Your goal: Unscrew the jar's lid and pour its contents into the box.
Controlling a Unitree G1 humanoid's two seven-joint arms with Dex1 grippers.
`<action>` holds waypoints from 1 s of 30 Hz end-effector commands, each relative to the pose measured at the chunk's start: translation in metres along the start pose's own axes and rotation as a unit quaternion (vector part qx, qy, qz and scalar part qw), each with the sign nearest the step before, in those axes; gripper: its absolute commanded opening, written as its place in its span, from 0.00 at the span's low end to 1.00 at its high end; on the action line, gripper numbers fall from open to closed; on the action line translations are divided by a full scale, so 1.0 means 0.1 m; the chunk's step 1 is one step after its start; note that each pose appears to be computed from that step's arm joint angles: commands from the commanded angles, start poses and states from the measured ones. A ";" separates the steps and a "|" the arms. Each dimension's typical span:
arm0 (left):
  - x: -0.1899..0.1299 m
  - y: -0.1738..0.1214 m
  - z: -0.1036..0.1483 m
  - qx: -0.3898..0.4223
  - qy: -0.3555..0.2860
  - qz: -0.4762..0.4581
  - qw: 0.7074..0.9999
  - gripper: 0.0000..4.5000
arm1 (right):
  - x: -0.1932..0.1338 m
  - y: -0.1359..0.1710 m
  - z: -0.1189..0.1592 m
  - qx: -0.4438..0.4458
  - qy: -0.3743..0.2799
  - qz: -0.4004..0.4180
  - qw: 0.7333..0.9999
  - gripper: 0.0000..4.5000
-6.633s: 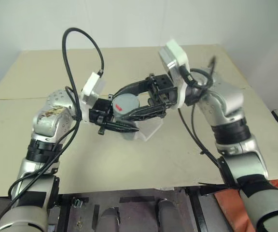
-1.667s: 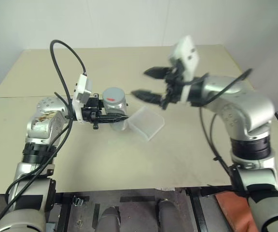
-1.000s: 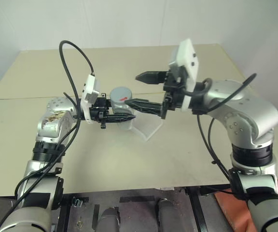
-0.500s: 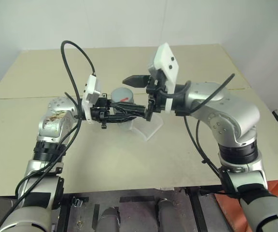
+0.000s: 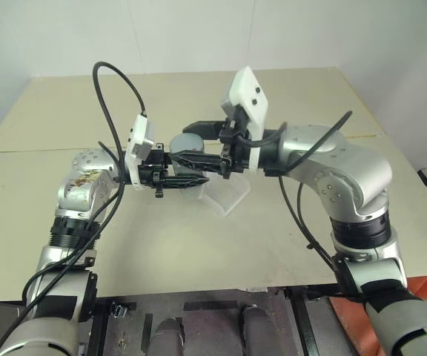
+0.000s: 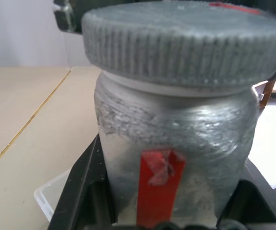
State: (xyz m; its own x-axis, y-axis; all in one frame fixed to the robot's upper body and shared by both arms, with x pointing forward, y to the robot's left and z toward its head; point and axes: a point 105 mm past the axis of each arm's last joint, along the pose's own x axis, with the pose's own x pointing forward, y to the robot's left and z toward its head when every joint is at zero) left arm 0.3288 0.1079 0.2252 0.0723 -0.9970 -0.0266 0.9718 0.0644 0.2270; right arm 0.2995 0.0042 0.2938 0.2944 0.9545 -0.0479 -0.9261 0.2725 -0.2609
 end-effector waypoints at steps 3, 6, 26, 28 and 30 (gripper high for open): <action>-0.06 -0.02 0.05 0.021 0.005 0.003 1.000 0.43 | -0.21 -0.21 0.44 0.026 -0.063 -0.031 0.997 0.61; -0.13 0.02 0.04 0.022 0.010 0.025 0.999 0.43 | -0.43 -0.49 0.40 -0.003 -0.050 -0.116 0.992 0.61; 0.02 0.66 0.07 0.115 0.034 0.247 0.961 0.43 | -1.45 -0.66 -1.66 0.085 0.184 -0.406 0.891 1.00; 0.09 0.70 0.07 0.154 0.045 0.259 0.953 0.43 | -1.48 -0.64 -1.54 0.085 0.175 -0.394 0.898 1.00; 0.14 0.74 0.05 0.197 0.062 0.269 0.941 0.43 | -1.49 -0.61 -1.44 0.084 0.172 -0.376 0.906 1.00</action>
State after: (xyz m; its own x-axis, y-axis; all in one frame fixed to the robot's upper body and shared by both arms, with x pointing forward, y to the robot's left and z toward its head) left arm 0.3986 0.1026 0.2331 0.5663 -0.8225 0.0533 0.7042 0.5164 0.4873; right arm 0.3513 -0.1740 0.1505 0.8856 0.3645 -0.2878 -0.4233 0.8884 -0.1774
